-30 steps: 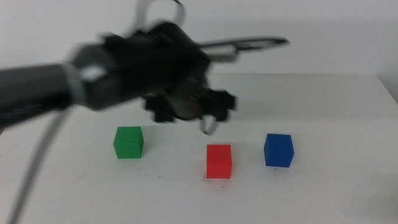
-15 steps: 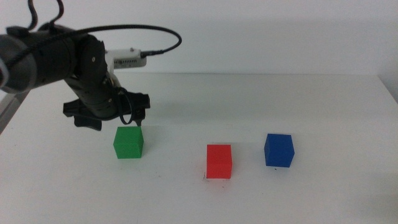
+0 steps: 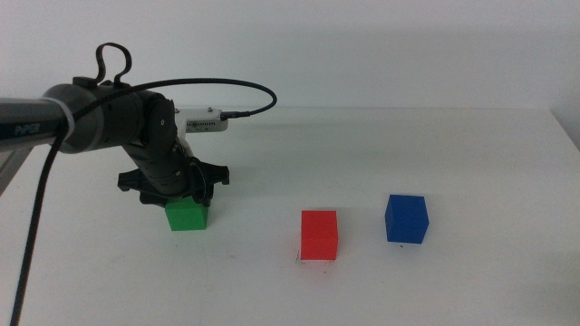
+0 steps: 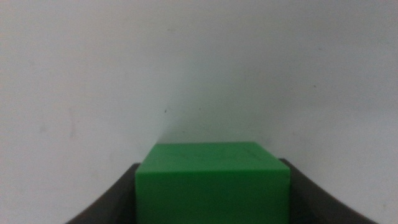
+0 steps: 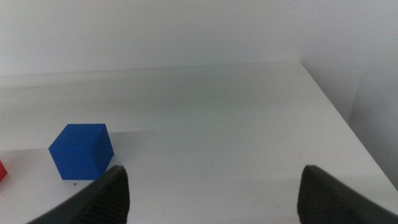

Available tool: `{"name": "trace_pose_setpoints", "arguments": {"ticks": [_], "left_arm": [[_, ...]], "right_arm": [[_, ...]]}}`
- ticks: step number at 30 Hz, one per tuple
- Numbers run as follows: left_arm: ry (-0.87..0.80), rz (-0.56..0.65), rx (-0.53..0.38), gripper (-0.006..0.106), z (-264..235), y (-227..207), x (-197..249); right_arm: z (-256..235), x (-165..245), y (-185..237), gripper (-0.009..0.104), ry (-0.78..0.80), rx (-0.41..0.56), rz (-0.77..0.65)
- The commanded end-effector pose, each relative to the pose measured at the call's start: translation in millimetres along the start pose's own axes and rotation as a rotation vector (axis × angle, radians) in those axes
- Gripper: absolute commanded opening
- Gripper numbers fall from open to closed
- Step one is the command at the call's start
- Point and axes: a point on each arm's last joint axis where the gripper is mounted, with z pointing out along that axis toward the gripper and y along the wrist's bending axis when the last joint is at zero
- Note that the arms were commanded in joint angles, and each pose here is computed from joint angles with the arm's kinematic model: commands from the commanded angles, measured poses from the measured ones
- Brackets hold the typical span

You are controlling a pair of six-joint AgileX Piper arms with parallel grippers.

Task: Stack red cubes first, then green, then blue cubes in a specific spot.

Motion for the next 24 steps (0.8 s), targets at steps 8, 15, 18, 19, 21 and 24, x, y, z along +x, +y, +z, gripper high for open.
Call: {"name": "trace_pose_setpoints", "arguments": {"ticks": [8, 15, 18, 19, 21, 24], "left_arm": [[-0.05, -0.025, 0.081, 0.003, -63, -59, 16], [-0.096, 0.046, 0.088, 0.003, -99, -151, 37], [-0.099, 0.021, 0.101, 0.003, -97, -167, 40], [-0.093, 0.022, 0.106, 0.003, -94, -171, 41], [-0.077, 0.013, 0.119, 0.003, -90, -174, 42], [-0.046, 0.005, 0.115, 0.003, -78, -177, 44]], "right_arm": [[0, 0, -1, 0.093, -0.008, 0.01, -0.019], [0, 0, -1, 0.093, -0.008, 0.01, -0.019], [0, 0, -1, 0.093, -0.008, 0.01, -0.019], [0, 0, -1, 0.093, -0.008, 0.01, -0.019], [0, 0, -1, 0.093, -0.008, 0.01, -0.019], [0, 0, -1, 0.093, -0.008, 0.01, -0.019]]}}
